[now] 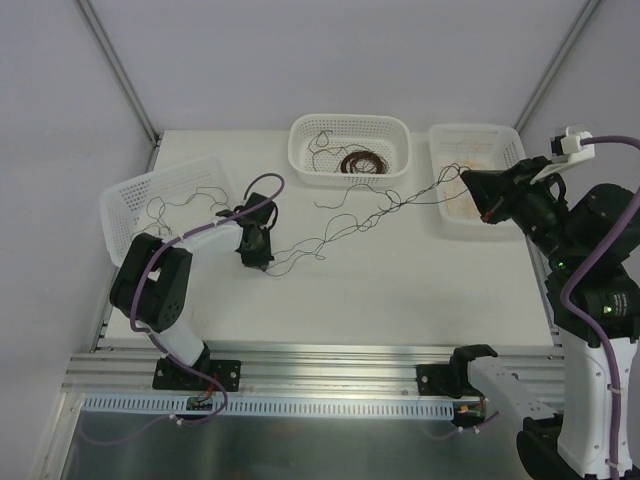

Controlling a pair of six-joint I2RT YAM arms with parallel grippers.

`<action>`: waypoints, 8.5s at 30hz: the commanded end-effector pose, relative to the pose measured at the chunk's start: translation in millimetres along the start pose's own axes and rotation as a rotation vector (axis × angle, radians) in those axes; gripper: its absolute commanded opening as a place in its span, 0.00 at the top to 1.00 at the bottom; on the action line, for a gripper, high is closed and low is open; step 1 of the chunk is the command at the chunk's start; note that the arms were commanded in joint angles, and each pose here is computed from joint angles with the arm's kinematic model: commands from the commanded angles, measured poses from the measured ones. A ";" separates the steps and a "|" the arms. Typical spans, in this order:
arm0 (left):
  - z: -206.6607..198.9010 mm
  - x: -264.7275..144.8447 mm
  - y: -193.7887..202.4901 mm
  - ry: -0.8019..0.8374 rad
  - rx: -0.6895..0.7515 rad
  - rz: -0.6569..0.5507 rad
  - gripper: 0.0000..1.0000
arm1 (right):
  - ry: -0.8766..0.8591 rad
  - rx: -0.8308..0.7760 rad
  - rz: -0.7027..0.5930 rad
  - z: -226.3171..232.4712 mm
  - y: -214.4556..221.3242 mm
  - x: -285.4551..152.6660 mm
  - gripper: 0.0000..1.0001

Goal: Untangle the cables

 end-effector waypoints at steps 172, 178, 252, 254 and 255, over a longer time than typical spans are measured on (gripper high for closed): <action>-23.1 -282.9 -71.8 0.450 0.186 -0.664 1.00 | 0.443 0.332 0.322 -151.4 131.8 40.2 0.99; -90.7 -243.8 -49.1 0.558 0.338 -0.536 0.67 | 0.212 0.302 0.327 -108.3 119.8 53.5 0.99; 200.3 -223.6 -183.9 -0.234 -0.345 -0.935 1.00 | -0.203 0.067 0.491 3.6 177.1 75.3 0.04; 214.9 -204.2 -179.0 -0.257 -0.382 -0.890 1.00 | -0.198 0.066 0.501 1.5 180.6 76.4 0.04; 226.5 -195.4 -174.2 -0.271 -0.417 -0.873 1.00 | -0.194 0.064 0.505 0.2 182.4 77.1 0.04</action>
Point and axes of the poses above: each gripper's point midway between its finger pads, its own x axis out along the fingers, its own z axis along the line the jaws close on, y = z × x, the point moved 1 cm from there along -x, back along the fingers, and after that the axes turned 14 degrees about x, right-handed, at the moved point
